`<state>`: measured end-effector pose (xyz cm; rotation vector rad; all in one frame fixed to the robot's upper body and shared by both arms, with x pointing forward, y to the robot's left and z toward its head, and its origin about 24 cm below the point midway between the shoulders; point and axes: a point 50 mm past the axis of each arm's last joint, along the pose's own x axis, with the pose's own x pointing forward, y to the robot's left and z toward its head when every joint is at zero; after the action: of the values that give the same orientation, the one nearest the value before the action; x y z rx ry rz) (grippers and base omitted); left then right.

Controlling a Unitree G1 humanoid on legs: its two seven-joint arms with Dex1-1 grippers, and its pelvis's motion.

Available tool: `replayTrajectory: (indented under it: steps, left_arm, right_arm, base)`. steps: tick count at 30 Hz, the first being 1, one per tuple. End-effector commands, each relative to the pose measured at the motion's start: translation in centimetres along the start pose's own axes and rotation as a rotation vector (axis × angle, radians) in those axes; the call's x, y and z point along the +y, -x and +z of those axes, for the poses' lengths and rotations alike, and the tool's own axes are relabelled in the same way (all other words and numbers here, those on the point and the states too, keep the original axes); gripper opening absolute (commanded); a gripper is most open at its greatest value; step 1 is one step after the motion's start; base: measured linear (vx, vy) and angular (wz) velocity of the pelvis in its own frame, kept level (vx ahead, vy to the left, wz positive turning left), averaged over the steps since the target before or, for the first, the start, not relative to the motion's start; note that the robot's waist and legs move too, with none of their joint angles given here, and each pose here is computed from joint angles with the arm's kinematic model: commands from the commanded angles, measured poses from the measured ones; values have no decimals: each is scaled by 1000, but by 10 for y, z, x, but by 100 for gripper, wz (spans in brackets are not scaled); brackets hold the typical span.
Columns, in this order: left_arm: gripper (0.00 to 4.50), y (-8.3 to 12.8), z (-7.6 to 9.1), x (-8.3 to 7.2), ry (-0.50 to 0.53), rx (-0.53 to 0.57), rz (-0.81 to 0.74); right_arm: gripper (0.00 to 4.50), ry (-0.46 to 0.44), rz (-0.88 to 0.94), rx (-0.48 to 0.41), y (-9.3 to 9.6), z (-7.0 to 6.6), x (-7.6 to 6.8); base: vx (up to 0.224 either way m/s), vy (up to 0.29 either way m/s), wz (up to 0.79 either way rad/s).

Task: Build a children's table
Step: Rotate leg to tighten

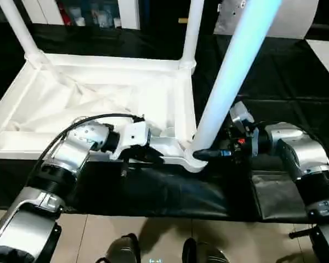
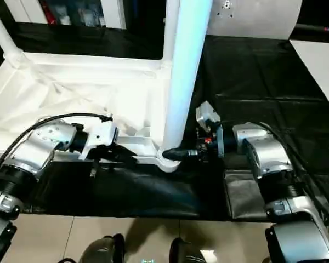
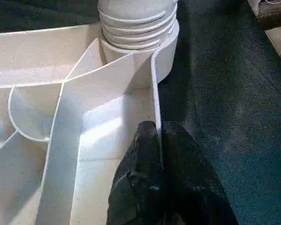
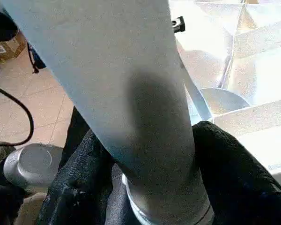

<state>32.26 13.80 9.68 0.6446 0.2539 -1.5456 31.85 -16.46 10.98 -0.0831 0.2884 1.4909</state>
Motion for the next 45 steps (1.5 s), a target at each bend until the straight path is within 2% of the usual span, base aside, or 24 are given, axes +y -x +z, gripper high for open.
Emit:
replayTrajectory:
  steps: [1,8,9,11,13,16,21,23,25,28,29,30,32,34,35,36,37,41,44,45]
  left_arm:
    - [0,-12,-10,-11,25,39,-99]
    - [0,-22,-5,-1,116,-18,75]
    - [0,-25,-4,3,163,-19,122]
    - [0,-33,2,8,230,-36,184]
    - [0,-48,10,15,277,-59,280]
    - [0,-56,14,19,302,-72,326]
    - [0,-78,31,35,383,-80,514]
    - [0,-83,37,39,379,-69,558]
    - [0,-85,41,40,370,-67,573]
    - [0,-87,43,40,350,-64,570]
    - [0,-87,43,39,347,-62,569]
    - [0,-84,40,38,322,-50,551]
    - [0,-78,33,33,283,-44,503]
    - [0,-76,29,31,278,-40,480]
    - [0,-72,25,27,247,-36,451]
    - [0,-72,25,27,247,-36,451]
    - [0,-69,22,23,218,-36,413]
    - [0,-58,11,15,175,-30,310]
    - [0,-52,7,13,155,-22,272]
    - [0,-47,4,12,137,1,233]
  right_arm:
    - [230,-26,67,13,-2,-4,4]
    - [218,-83,9,-52,-16,-15,14]
    - [217,-88,-40,-58,-23,-19,17]
    - [215,-114,-203,-42,-39,-25,13]
    - [212,-154,-365,-52,-62,-28,10]
    - [207,-181,-433,-65,-73,-27,8]
    - [202,-340,-763,-116,-100,-19,-8]
    - [202,-354,-866,-144,-105,-15,-13]
    - [257,-330,-895,-152,-107,-13,-14]
    - [276,-295,-933,-184,-104,-10,-15]
    - [295,-295,-938,-190,-103,-9,-15]
    - [320,-268,-938,-204,-95,-8,-15]
    - [320,-215,-896,-210,-76,-7,-14]
    - [350,-189,-856,-210,-69,-7,-12]
    - [362,-156,-854,-198,-57,-7,-13]
    - [368,-156,-854,-198,-57,-7,-13]
    - [375,-125,-841,-187,-44,-8,-14]
    - [409,-24,-697,-131,-15,-6,-11]
    - [422,19,-589,-103,-5,-5,-6]
    - [422,42,-492,-83,2,-5,-2]
  base:
    - [0,0,0]
    - [0,0,0]
    - [0,0,0]
    - [0,0,0]
    - [0,0,0]
    - [-23,7,-5]
    - [-11,13,-2]
    - [-31,56,-7]
    - [-19,62,-8]
    - [-5,38,-1]
    - [0,0,0]
    - [0,0,0]
    - [0,0,0]
    - [0,0,0]
    - [0,0,0]
    - [0,0,0]
    - [0,0,0]
    - [37,-63,5]
    - [47,-59,6]
    - [53,-53,8]
